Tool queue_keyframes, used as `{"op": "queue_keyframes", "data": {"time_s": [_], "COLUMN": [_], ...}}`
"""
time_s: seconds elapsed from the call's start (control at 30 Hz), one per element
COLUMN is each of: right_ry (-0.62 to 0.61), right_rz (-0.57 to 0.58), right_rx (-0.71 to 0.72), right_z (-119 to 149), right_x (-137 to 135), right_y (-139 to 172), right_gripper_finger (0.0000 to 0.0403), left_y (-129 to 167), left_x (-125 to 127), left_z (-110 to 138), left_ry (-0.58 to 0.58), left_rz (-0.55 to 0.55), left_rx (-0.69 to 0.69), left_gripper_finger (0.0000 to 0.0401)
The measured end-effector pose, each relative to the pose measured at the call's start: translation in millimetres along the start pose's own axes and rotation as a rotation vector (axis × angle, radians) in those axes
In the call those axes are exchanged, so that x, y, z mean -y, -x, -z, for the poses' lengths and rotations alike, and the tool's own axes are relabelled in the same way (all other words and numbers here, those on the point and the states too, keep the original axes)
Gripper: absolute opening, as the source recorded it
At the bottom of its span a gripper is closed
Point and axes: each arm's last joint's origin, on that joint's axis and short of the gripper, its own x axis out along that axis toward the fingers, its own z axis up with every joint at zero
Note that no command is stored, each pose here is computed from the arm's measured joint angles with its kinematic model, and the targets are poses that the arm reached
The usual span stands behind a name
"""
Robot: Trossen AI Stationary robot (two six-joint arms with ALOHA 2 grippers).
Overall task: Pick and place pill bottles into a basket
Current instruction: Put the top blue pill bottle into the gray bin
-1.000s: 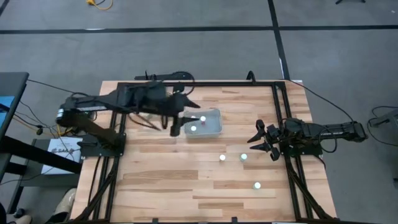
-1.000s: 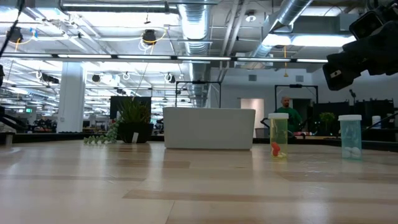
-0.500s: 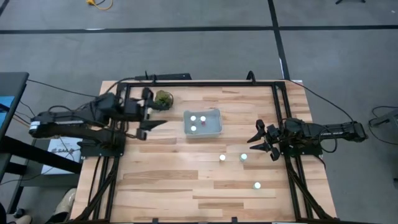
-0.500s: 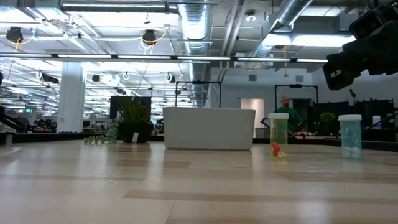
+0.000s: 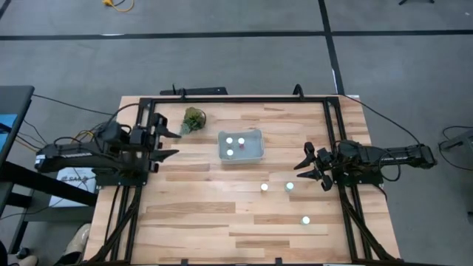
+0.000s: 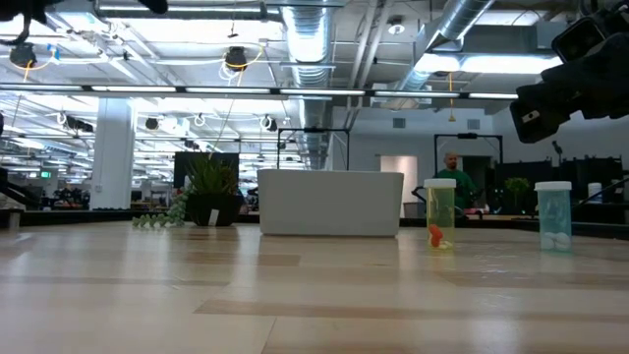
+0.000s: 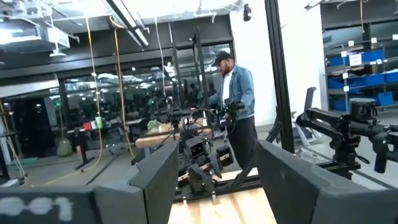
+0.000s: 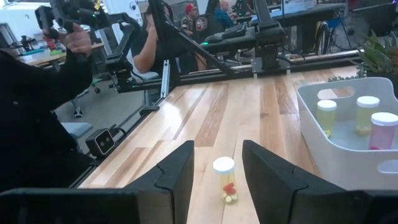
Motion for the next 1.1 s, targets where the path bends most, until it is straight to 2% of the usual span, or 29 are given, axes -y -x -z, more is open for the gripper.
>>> {"op": "queue_keyframes", "data": {"time_s": [0.37, 0.53, 0.7, 0.83, 1.1], "right_ry": [0.000, 0.000, 0.000, 0.000, 0.000], "right_rz": [0.000, 0.000, 0.000, 0.000, 0.000], "right_rx": [0.000, 0.000, 0.000, 0.000, 0.000], "right_z": [0.0, 0.0, 0.0, 0.0, 0.0], "right_x": [0.0, 0.0, 0.0, 0.0, 0.0], "right_y": [0.0, 0.0, 0.0, 0.0, 0.0], "right_gripper_finger": [0.0129, 0.0129, 0.0129, 0.0129, 0.0129], "left_y": [28.4, 41.0, 49.4, 51.4, 51.3], "left_x": [9.4, 12.1, 13.6, 13.0, 12.9], "left_z": [33.8, 55.1, 66.1, 71.4, 79.3], "left_ry": [0.012, 0.041, 0.060, 0.075, 0.102], "left_rz": [-0.017, -0.091, -0.144, -0.192, -0.212], "left_rx": [0.093, 0.111, 0.134, 0.081, 0.000], "left_gripper_finger": [0.0201, 0.0201, 0.0201, 0.0201, 0.0201]}}
